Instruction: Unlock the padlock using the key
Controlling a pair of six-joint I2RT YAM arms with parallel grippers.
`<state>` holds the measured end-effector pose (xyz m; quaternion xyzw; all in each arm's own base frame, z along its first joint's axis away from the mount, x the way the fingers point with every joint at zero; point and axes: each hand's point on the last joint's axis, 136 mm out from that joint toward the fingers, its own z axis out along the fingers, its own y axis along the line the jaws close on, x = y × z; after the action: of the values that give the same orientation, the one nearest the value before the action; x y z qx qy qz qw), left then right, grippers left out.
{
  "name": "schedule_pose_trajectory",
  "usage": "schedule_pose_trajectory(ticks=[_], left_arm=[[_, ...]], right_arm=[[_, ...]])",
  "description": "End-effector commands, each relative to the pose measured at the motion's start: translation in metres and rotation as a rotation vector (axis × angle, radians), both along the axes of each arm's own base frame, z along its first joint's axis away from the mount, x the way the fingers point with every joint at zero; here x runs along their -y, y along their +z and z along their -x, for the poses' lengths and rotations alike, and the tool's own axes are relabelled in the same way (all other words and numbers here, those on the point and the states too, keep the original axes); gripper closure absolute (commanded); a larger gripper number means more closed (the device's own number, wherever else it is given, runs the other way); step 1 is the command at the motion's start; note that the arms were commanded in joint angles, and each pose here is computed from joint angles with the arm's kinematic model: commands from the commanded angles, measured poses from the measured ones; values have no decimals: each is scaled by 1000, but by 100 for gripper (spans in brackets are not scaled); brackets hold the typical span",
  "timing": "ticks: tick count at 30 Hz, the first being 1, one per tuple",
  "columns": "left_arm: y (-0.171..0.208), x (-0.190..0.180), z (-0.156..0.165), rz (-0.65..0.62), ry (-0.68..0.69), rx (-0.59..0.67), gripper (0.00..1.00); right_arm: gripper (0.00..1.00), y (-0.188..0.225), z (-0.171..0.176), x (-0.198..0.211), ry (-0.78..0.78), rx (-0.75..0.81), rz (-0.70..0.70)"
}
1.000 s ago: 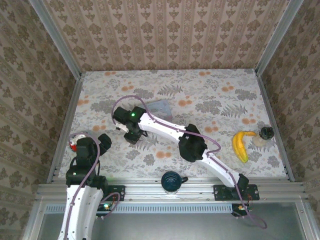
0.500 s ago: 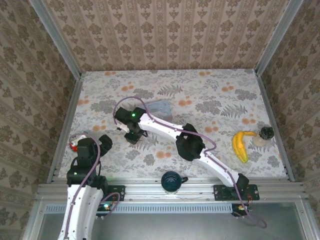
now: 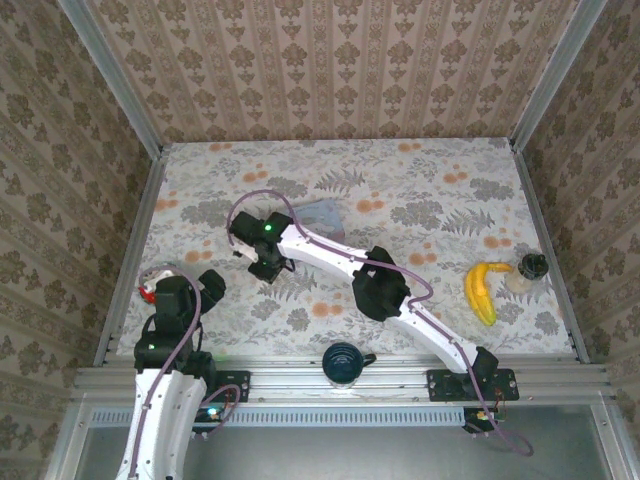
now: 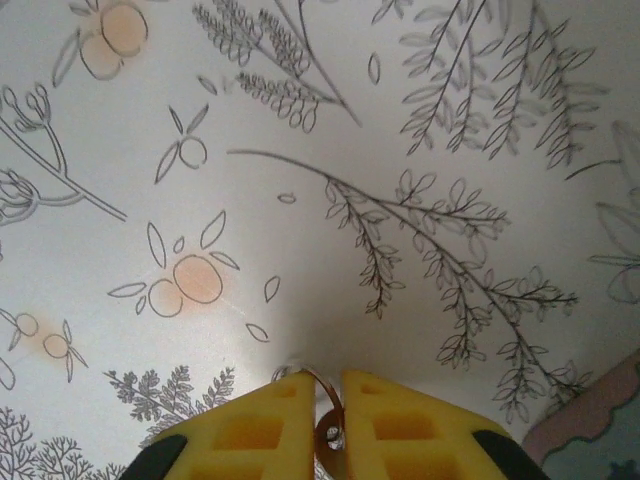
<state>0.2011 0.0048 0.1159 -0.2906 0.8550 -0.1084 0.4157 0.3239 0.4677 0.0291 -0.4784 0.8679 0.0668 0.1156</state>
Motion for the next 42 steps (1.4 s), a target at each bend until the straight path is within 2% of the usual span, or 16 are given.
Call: schedule_pose_trajectory(ticks=[1,6,17,23,30,37,42], left_arm=[[1,1,-1,24,7,15,0],[6,4,-4,24,-18,25,0],[24,23,-13,25,-153,69,0],[46,46,-22,58,-287,163,0],[84,82,-29,150,-475,297,1],[126,114,-28,252,-613,456,3],[142,136,-23,224,-716,501,5]], right_arm=[[91,-8,2,2,-10,-25,13],[100,21,-4,1,-56,12,-25],[100,106,-8,13,-233,62,-207],[100,159,-4,39,-360,47,-435],[100,220,-5,92,-533,-22,-821],[100,261,9,144,-597,-8,-1015],[100,292,24,169,-586,-12,-1153]])
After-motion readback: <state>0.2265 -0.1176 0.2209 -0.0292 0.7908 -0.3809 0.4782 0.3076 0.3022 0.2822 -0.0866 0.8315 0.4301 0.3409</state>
